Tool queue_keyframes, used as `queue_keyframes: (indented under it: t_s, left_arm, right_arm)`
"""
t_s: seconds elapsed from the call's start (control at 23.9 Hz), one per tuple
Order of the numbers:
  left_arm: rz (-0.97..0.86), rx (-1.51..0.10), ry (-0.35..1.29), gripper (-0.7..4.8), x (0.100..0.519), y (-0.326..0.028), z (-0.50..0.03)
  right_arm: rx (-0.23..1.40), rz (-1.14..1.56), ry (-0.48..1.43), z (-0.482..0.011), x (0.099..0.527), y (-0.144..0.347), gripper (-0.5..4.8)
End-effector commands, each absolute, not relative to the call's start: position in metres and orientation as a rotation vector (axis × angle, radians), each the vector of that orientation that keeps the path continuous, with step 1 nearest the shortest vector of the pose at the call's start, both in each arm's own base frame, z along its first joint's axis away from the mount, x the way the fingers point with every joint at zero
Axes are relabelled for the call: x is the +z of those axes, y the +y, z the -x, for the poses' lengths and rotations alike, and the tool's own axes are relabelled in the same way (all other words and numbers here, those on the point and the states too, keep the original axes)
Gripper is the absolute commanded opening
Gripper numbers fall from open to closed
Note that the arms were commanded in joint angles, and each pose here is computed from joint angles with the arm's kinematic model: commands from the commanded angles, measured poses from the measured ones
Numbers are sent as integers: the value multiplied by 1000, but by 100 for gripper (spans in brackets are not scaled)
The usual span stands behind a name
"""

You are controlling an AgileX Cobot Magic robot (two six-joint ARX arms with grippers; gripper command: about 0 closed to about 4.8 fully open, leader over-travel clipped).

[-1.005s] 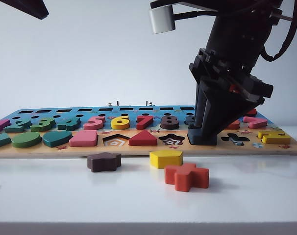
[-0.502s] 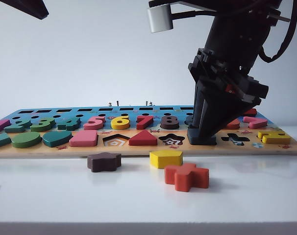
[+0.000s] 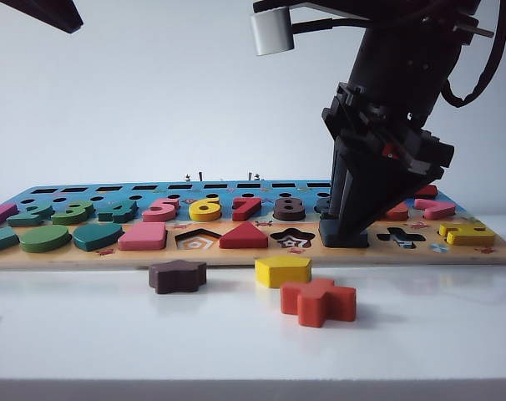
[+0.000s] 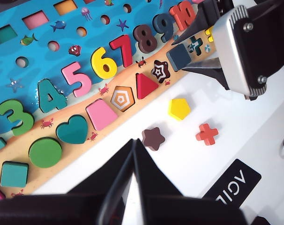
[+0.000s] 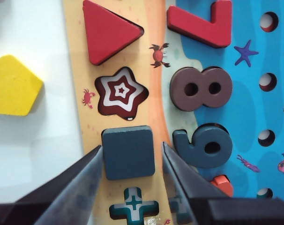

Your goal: Insert the cube into the slot.

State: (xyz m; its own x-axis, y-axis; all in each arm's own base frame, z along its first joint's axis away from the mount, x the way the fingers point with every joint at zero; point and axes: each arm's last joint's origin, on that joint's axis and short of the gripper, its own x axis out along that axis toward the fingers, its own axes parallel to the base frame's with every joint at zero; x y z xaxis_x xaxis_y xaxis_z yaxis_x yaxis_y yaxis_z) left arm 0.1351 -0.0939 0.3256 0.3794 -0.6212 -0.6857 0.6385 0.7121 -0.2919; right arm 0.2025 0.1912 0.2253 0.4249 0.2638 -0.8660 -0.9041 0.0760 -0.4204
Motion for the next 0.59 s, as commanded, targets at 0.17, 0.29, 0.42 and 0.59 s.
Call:
queue_keyframes:
  t_s: [0.17, 0.29, 0.42, 0.59]
  left_arm:
    - [-22, -812, 841, 20, 329, -94, -135]
    - [-22, -812, 841, 20, 329, -94, -135]
    - [-22, -812, 841, 20, 329, -94, -135]
    - [-22, -812, 841, 20, 329, -94, -135]
  right_arm:
    - [981, 1157, 690, -203, 228, 192, 230]
    - [985, 1160, 702, -202, 227, 191, 230]
    - [981, 1150, 719, -201, 226, 190, 230]
    - [981, 1150, 717, -201, 227, 190, 230]
